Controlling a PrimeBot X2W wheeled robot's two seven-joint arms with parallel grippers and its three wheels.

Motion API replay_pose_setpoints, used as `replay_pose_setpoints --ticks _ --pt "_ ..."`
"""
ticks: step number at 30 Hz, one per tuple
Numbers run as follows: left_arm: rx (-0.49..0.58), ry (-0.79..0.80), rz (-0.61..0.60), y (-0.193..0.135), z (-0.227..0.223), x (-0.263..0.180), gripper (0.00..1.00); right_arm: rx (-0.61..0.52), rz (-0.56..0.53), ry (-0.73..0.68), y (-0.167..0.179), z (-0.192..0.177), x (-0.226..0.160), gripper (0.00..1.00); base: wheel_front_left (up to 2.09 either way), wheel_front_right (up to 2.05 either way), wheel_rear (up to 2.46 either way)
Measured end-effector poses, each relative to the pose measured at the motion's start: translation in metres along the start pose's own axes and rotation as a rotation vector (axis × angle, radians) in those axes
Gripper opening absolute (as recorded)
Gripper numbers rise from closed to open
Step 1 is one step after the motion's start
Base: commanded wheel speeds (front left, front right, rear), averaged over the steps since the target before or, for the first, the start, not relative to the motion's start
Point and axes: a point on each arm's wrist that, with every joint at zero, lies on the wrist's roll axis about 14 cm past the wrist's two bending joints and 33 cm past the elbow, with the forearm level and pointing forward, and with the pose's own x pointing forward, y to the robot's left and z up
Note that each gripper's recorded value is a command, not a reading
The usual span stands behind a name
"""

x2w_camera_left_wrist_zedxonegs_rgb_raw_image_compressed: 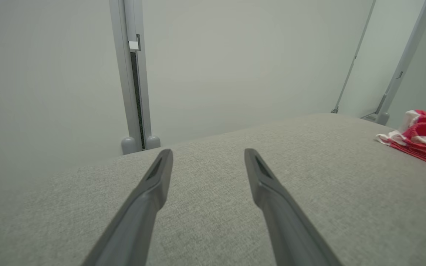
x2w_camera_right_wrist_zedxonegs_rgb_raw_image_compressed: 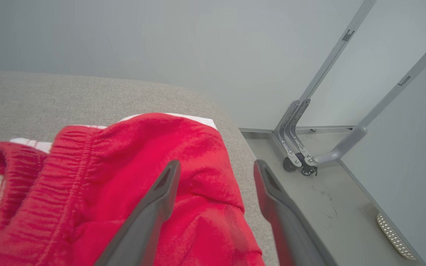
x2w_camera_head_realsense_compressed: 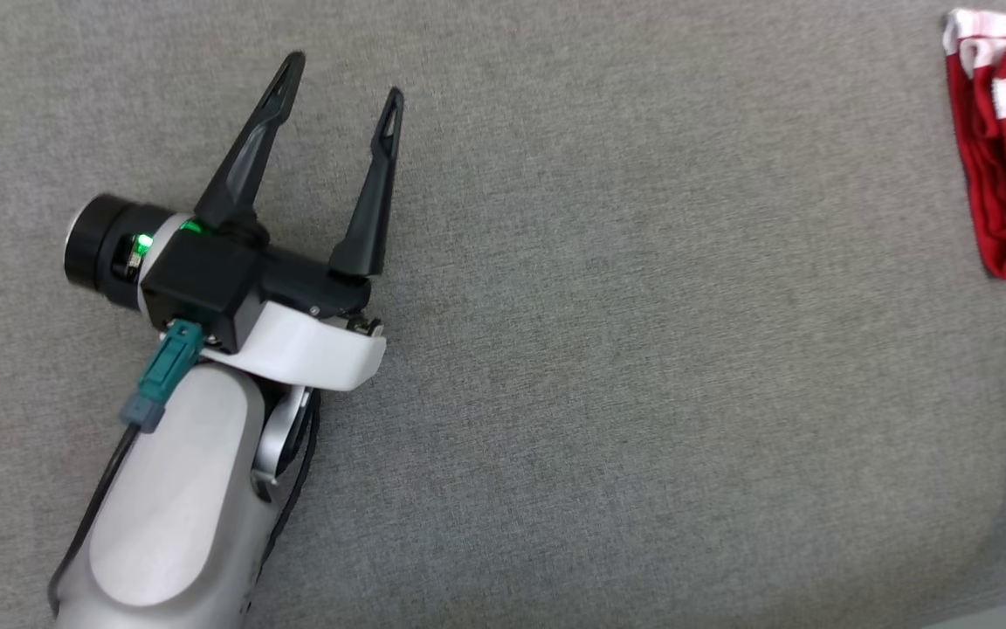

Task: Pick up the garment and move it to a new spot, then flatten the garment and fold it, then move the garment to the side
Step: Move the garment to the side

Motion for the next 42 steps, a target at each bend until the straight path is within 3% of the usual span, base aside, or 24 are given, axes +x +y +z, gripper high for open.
replay_pose_setpoints --ticks 5,15,24,29,42 --pt "-0.011 0.008 0.056 0.008 0.011 -0.017 1.0 0.155 0.004 -0.108 0.015 0.015 -0.029 1.0 0.0 0.0 0.0" --pt "-0.009 -0.017 0.175 0.022 0.044 -0.057 1.0 0.27 0.1 -0.311 0.063 0.058 -0.102 1.0 0.0 0.0 0.0" --pt "0.001 -0.027 0.329 0.052 0.066 -0.111 1.0 0.319 0.273 -0.375 0.13 0.093 -0.141 1.0 0.0 0.0 0.0" --pt "0.013 -0.026 0.419 0.067 0.075 -0.149 1.0 0.322 0.342 -0.373 0.152 0.101 -0.158 1.0 0.0 0.0 0.0" --pt "0.01 -0.04 0.475 0.058 0.09 -0.212 1.0 0.323 0.41 -0.384 0.16 0.108 -0.209 1.0 0.0 0.0 0.0"
